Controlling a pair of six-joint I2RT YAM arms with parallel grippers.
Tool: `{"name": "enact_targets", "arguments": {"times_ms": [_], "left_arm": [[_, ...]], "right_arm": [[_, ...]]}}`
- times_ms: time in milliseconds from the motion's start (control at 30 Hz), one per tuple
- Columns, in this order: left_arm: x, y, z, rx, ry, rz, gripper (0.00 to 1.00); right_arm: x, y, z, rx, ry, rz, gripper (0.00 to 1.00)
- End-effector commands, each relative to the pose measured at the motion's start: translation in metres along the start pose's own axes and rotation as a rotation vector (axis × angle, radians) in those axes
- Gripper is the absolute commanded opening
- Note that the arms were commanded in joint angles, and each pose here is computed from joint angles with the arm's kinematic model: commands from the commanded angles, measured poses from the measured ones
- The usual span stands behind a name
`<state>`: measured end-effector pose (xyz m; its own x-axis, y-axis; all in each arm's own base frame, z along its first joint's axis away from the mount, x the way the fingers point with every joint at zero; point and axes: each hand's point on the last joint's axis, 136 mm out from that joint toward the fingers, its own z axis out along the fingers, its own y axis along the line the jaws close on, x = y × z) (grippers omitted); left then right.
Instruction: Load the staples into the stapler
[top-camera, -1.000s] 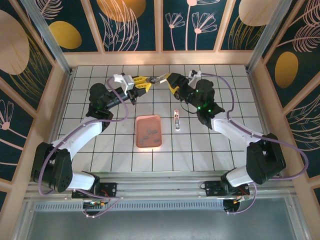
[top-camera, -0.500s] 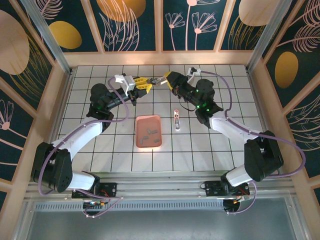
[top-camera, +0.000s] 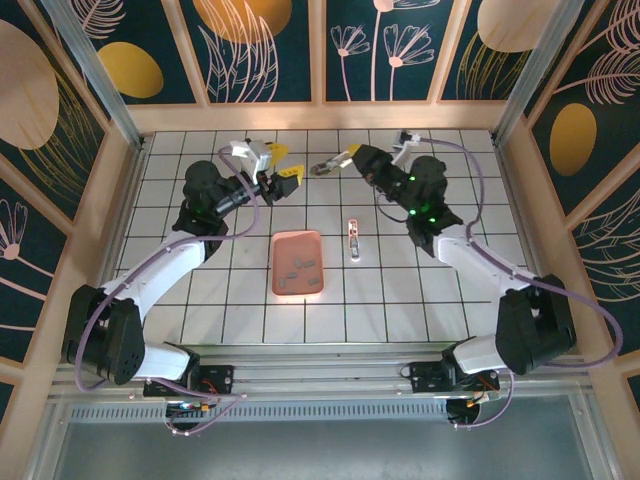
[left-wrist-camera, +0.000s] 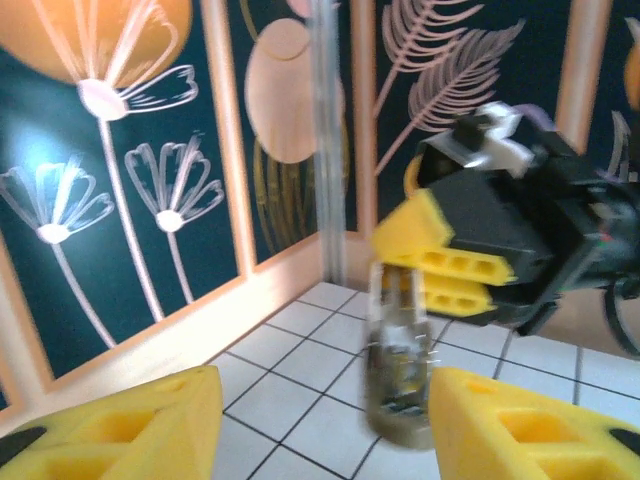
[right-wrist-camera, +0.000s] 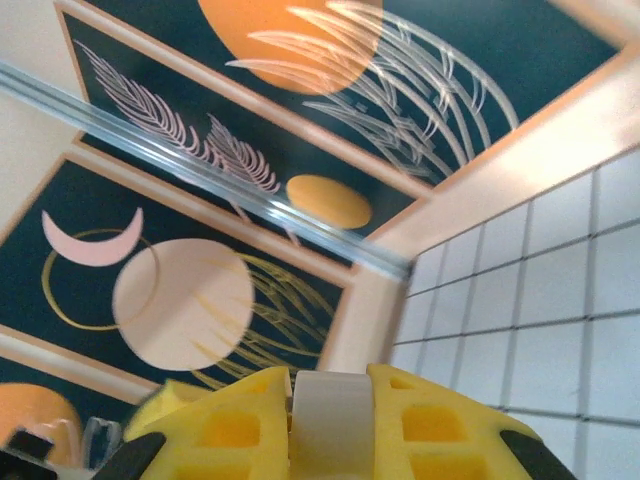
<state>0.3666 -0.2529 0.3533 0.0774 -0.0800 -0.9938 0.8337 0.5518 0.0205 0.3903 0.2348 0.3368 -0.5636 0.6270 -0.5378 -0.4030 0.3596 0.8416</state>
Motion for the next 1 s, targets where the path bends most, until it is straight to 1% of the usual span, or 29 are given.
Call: {"name": "enact_targets", "arguments": {"times_ms": [0,100,200,267,367,533,667,867,967], "left_arm": [[-0.004,0.023,0.004,-0.107,0.030,-0.112,0.61],[0.003,0.031,0.004,-0.158,0.040,-0.178,0.63],[0.015,0.043,-0.001,-0.233,0.063,-0.214,0.64],[0.024,0.051,-0.004,-0.292,0.091,-0.233,0.63],[0.041,0.049,-0.006,-0.284,0.155,-0.211,0.62],[0.061,0.050,-0.009,-0.294,0.223,-0.183,0.62],[0.076,0.055,-0.005,-0.303,0.278,-0.188,0.62],[0.084,0.063,0.003,-0.312,0.289,-0.178,0.61],[0.088,0.069,0.009,-0.322,0.305,-0.191,0.61]], "right_arm": [[-0.003,-0.002,-0.026,-0.044,0.070,-0.254,0.05],[0.001,-0.018,-0.045,-0.065,0.172,-0.453,0.04],[0.017,-0.038,-0.062,-0.093,0.310,-0.672,0.04],[0.025,-0.056,-0.071,-0.086,0.392,-0.759,0.04],[0.045,-0.077,-0.086,-0.164,0.508,-0.859,0.04],[0.070,-0.109,-0.094,-0.256,0.630,-0.934,0.05],[0.088,-0.130,-0.092,-0.343,0.713,-0.932,0.05],[0.107,-0.166,-0.089,-0.407,0.872,-0.938,0.05],[0.112,-0.180,-0.085,-0.443,0.912,-0.952,0.05]]}}
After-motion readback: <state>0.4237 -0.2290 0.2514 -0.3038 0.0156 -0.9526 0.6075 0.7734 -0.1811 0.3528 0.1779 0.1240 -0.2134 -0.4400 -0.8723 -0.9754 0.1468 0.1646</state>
